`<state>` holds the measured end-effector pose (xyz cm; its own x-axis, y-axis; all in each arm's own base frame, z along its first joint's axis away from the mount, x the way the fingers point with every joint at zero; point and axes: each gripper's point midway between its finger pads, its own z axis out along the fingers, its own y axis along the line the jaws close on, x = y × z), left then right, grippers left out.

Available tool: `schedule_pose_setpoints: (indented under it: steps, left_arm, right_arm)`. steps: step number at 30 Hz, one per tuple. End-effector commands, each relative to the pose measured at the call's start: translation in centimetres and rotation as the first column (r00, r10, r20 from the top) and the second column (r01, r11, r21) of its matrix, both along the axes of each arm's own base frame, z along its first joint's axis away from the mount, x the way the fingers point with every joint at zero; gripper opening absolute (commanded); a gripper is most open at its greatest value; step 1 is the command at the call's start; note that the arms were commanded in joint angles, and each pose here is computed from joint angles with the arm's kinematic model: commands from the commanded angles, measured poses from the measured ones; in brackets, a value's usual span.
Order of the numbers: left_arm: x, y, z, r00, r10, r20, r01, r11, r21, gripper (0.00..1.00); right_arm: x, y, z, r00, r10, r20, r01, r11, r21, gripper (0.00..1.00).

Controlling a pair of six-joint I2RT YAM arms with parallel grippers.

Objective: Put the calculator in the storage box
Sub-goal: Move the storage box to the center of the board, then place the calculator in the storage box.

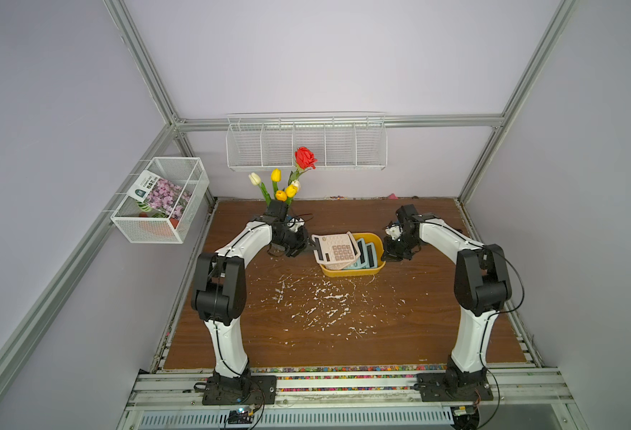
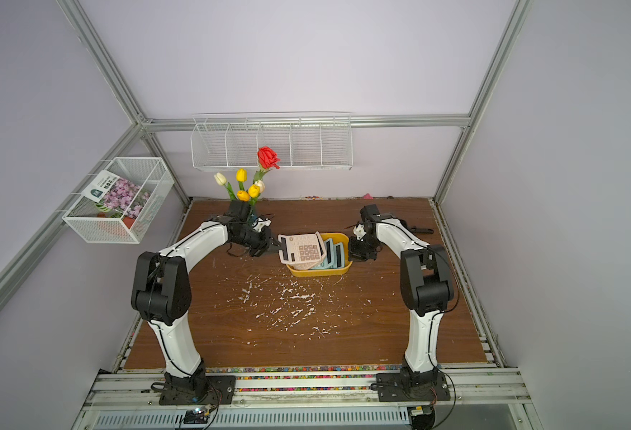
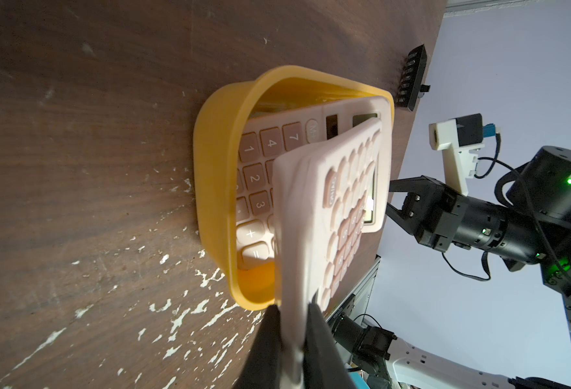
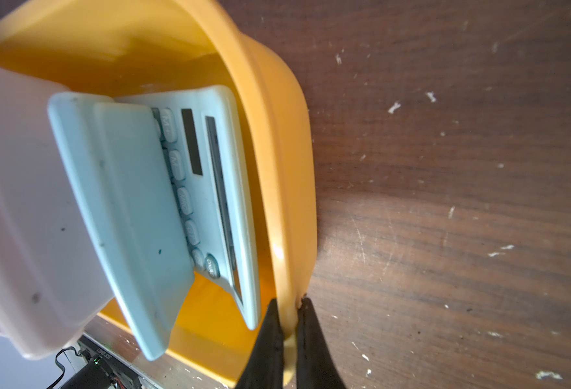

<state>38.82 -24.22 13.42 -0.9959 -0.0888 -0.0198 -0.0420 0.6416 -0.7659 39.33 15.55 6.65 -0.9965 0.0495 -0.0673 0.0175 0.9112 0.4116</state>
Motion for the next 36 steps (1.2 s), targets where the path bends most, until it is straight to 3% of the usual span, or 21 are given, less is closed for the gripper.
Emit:
schedule_pose_setpoints:
  steps: [1,36]
  left_arm:
    - [0.8,-0.4,0.8,0.999,0.001,0.049,0.0,1.0,-0.023,0.18]
    - [1.4,-0.4,-1.8,1.0,-0.004,0.008,0.004,1.0,0.006,0.3]
  right_arm:
    - [-2.6,-0.1,-0.4,0.996,0.023,-0.085,-0.023,1.0,-0.001,0.0]
    - [-3.1,0.2,-0.9,0.994,0.032,-0.108,-0.031,0.999,0.015,0.0]
